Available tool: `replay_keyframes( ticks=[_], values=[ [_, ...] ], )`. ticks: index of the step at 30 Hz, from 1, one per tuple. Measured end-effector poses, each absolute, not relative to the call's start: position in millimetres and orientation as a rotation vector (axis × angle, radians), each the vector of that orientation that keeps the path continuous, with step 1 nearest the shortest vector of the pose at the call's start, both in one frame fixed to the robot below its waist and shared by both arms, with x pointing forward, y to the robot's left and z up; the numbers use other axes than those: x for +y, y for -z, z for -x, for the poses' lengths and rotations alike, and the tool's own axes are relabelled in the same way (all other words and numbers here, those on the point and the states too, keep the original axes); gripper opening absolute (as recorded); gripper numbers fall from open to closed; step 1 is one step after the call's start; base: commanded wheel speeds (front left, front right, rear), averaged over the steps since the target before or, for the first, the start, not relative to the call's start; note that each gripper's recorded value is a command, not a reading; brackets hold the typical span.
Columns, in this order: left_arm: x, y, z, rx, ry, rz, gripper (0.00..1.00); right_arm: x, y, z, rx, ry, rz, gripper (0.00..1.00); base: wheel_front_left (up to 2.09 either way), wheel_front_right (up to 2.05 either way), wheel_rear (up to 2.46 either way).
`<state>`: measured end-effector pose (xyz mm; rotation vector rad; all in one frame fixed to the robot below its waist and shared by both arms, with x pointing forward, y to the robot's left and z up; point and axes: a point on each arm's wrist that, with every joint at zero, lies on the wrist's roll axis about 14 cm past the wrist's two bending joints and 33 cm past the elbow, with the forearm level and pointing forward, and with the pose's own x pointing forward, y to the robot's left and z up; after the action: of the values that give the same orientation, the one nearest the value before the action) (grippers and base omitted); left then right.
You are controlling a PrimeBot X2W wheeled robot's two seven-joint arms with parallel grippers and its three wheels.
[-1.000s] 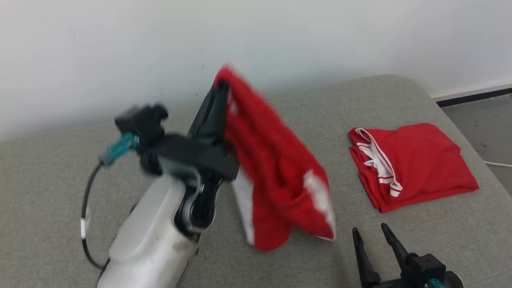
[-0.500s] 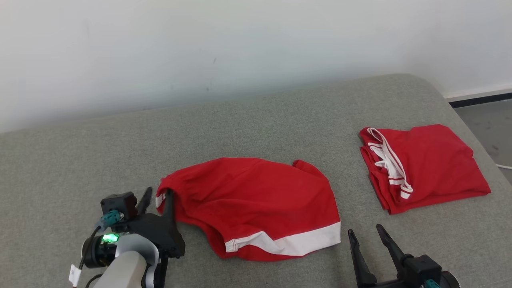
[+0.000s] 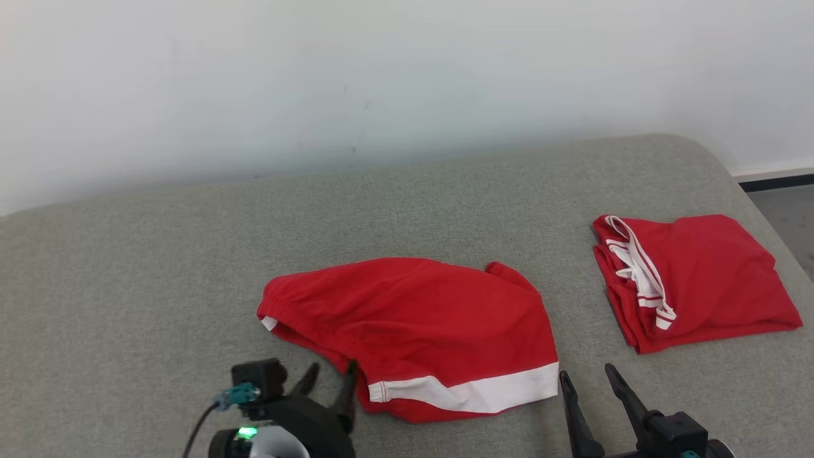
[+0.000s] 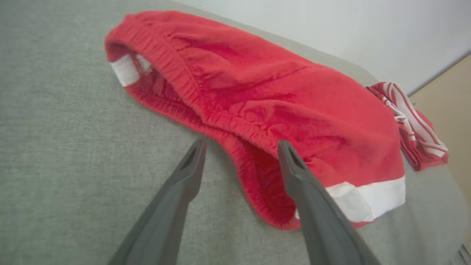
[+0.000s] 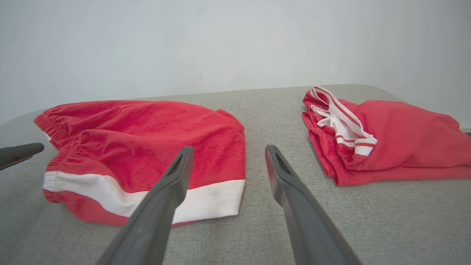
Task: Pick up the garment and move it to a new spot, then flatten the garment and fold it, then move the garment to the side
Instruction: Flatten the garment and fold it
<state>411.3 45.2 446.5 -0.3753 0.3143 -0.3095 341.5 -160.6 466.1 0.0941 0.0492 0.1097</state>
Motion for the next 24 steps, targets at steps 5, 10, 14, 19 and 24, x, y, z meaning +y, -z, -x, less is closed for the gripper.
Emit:
replay_keyframes(
  ticks=[5, 10, 14, 19, 24],
  values=[
    [15.9, -443.0, -392.2, 0.376, 0.415, 0.370, 1.00, -156.3, -468.2, -343.4, 0.043, -0.123, -0.099, 1.00, 0.00, 0.00, 0.00],
    [6.7, -432.9, -385.7, 0.434, 0.425, 0.367, 1.00, -158.1, -467.6, -342.3, 0.045, -0.117, -0.099, 1.00, 0.00, 0.00, 0.00],
    [-2.3, -426.1, -386.3, 0.466, 0.446, 0.322, 1.00, -167.4, -467.8, -342.0, 0.043, -0.089, -0.094, 1.00, 0.00, 0.00, 0.00],
    [-9.6, -422.4, -386.9, 0.474, 0.465, 0.317, 0.00, -176.6, -465.5, -339.8, 0.050, -0.059, -0.093, 1.00, 0.00, 0.00, 0.00],
    [15.5, -425.7, -400.3, 0.429, 0.381, 0.362, 0.00, -178.1, -465.3, -340.1, 0.050, -0.055, -0.094, 1.00, 0.00, 0.00, 0.00]
  ],
)
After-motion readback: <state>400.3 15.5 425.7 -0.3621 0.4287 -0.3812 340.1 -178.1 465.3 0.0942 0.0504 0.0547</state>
